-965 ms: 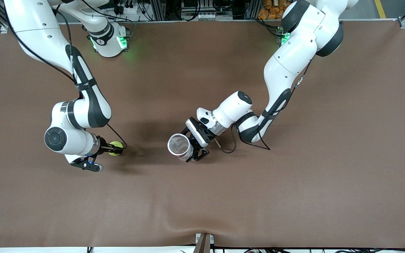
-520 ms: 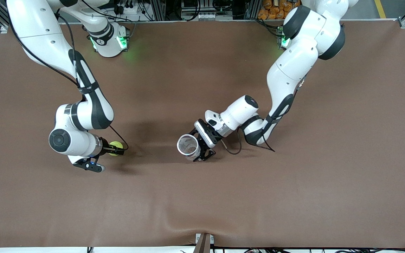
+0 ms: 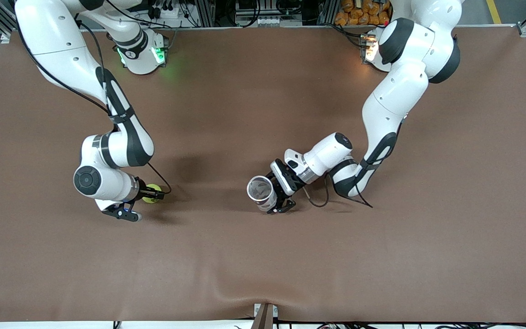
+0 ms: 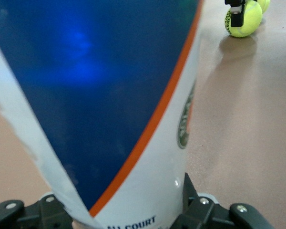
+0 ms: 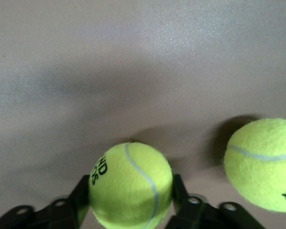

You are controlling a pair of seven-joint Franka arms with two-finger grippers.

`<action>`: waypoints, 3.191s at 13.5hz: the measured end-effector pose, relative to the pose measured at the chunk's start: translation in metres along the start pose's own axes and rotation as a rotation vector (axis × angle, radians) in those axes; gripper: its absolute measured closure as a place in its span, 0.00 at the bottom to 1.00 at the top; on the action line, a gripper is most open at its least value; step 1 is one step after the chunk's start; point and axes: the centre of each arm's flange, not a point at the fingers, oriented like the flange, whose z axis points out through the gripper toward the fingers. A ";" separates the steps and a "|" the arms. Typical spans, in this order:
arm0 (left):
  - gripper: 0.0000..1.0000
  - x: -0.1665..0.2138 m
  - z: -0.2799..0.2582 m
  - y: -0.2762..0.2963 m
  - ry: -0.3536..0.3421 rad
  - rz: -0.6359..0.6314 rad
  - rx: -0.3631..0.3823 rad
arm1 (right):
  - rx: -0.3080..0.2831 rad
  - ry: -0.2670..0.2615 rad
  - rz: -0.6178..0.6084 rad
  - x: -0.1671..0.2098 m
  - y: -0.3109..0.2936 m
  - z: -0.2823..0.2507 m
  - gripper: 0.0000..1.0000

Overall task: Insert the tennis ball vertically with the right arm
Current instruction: 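Grasp one tennis ball with the right gripper, then carry the ball over the tube mouth and release it inside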

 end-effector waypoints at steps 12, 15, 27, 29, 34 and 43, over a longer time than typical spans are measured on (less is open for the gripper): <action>0.17 0.006 0.006 0.018 0.003 0.012 -0.026 | 0.060 -0.044 0.278 0.012 -0.044 -0.136 0.33; 0.17 0.007 0.007 0.021 0.004 0.013 -0.030 | 0.140 -0.056 0.452 0.006 -0.073 -0.178 0.33; 0.17 0.008 0.008 0.026 0.004 0.016 -0.036 | 0.303 -0.007 0.734 -0.123 -0.286 -0.223 0.33; 0.17 0.008 0.008 0.026 0.005 0.016 -0.037 | 0.295 -0.013 0.731 -0.134 -0.305 -0.203 0.33; 0.16 0.008 0.009 0.026 0.005 0.016 -0.038 | 0.270 -0.022 0.728 -0.135 -0.312 -0.181 0.27; 0.16 0.010 0.010 0.032 0.006 0.019 -0.045 | 0.220 -0.019 0.675 -0.092 -0.258 -0.231 0.00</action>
